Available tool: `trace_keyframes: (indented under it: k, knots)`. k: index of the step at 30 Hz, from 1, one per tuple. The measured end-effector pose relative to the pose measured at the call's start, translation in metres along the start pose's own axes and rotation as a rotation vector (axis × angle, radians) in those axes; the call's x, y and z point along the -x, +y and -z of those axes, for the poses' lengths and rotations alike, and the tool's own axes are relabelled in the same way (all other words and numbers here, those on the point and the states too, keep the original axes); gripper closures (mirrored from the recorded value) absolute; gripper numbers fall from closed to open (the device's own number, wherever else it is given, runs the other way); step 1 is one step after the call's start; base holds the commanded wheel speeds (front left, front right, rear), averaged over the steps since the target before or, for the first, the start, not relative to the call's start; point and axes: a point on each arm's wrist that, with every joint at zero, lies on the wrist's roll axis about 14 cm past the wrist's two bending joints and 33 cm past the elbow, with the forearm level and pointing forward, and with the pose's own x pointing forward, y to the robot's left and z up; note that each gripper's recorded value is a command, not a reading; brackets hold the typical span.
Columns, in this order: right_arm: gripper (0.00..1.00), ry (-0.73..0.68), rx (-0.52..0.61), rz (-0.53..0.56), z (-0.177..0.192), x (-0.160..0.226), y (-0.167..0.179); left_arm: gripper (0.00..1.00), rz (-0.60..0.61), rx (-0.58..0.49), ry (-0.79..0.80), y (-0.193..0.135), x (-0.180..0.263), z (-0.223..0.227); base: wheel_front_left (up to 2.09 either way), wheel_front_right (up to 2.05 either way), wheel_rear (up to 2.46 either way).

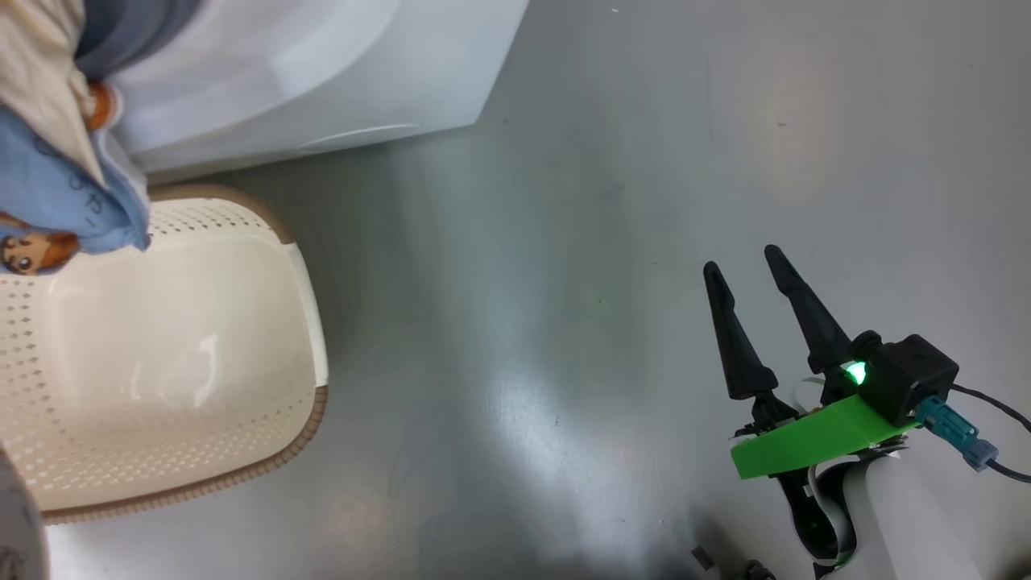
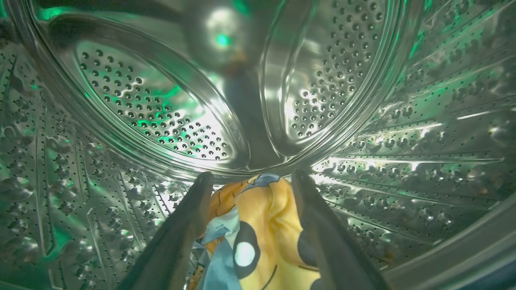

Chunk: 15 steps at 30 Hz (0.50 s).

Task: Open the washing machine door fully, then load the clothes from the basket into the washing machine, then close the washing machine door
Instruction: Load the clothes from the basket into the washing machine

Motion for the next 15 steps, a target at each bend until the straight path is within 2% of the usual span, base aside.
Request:
trace_keyframes:
  k: [6, 15]
  knots:
    - [0.00, -0.030, 0.002, -0.023, -0.012, -0.001, 0.007, 0.00, -0.021, 0.054, 0.014, 0.004, 0.021, 0.001, 0.00, 0.00, 0.00]
    - [0.00, -0.061, 0.003, -0.052, -0.024, -0.001, 0.016, 0.00, -0.019, 0.038, 0.006, 0.013, 0.049, -0.008, 0.00, 0.00, 0.00]
